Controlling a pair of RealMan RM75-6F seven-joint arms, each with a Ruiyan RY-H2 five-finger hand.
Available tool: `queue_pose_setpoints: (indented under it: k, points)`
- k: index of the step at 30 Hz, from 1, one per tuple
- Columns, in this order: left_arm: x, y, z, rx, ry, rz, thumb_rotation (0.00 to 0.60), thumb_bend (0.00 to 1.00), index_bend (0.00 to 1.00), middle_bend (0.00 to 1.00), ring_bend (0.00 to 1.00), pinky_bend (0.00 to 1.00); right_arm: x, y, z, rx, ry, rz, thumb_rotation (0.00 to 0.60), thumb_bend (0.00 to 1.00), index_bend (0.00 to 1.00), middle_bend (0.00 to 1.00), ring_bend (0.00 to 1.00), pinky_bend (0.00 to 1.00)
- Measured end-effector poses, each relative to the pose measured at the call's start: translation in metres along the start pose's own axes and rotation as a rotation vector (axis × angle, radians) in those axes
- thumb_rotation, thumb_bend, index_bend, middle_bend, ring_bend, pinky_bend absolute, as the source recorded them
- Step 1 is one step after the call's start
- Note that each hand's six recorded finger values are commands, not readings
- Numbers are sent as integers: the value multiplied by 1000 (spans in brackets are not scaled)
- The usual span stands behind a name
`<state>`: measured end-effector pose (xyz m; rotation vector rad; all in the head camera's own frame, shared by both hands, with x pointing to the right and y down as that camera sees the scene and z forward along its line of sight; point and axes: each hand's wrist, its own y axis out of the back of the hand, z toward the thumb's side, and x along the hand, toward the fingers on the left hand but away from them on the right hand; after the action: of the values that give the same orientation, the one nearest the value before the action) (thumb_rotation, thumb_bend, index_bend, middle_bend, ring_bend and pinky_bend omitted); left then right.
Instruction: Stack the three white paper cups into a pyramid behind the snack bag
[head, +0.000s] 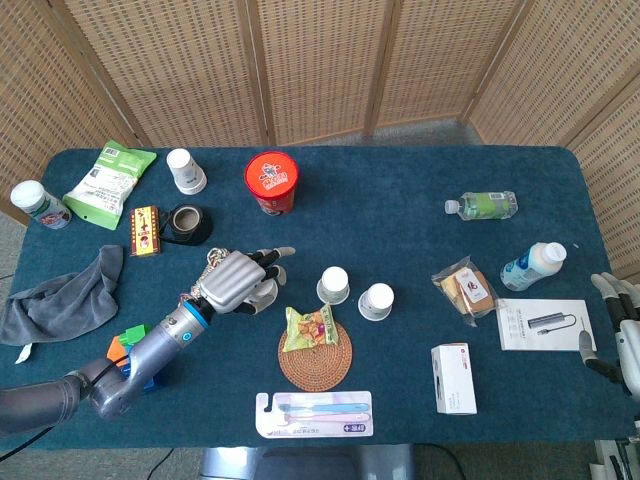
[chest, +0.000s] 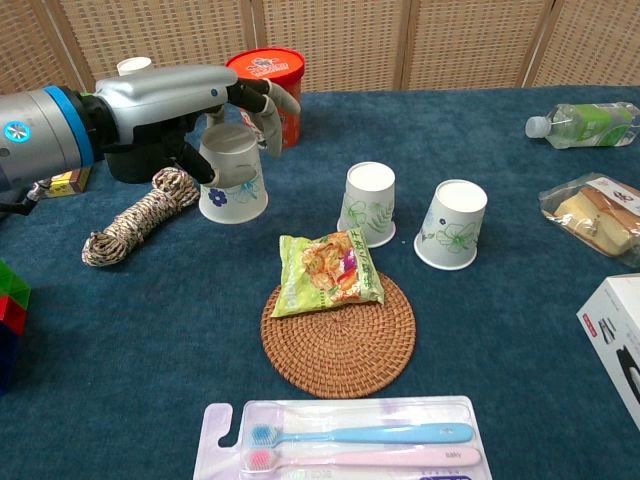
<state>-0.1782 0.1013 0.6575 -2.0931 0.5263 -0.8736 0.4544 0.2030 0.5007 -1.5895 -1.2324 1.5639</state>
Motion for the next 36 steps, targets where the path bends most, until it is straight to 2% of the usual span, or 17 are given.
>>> queue_pose_setpoints:
  k: [21,25,28,30,34,36]
  points:
    - [38,-33,10,50,13,-6,600,451,343,97,186,521,5,5,-8,-7,-22,-13,600,548,0,0,0,0]
    - [42,-41,13,64,8,-16,600,451,257,22,73,426,7,6,-9,-10,-25,-16,600,548,0,0,0,0]
    - [43,-44,13,76,6,-34,600,451,208,3,30,381,8,7,-10,-12,-27,-19,600,548,0,0,0,0]
    - [42,-44,13,81,7,-41,600,451,170,0,8,338,9,8,-10,-15,-27,-21,600,548,0,0,0,0]
    - [41,-41,11,87,11,-51,600,451,51,0,0,162,10,8,-9,-19,-25,-21,600,548,0,0,0,0]
    - [40,-37,10,91,13,-52,600,451,26,0,0,109,9,8,-8,-21,-23,-20,600,548,0,0,0,0]
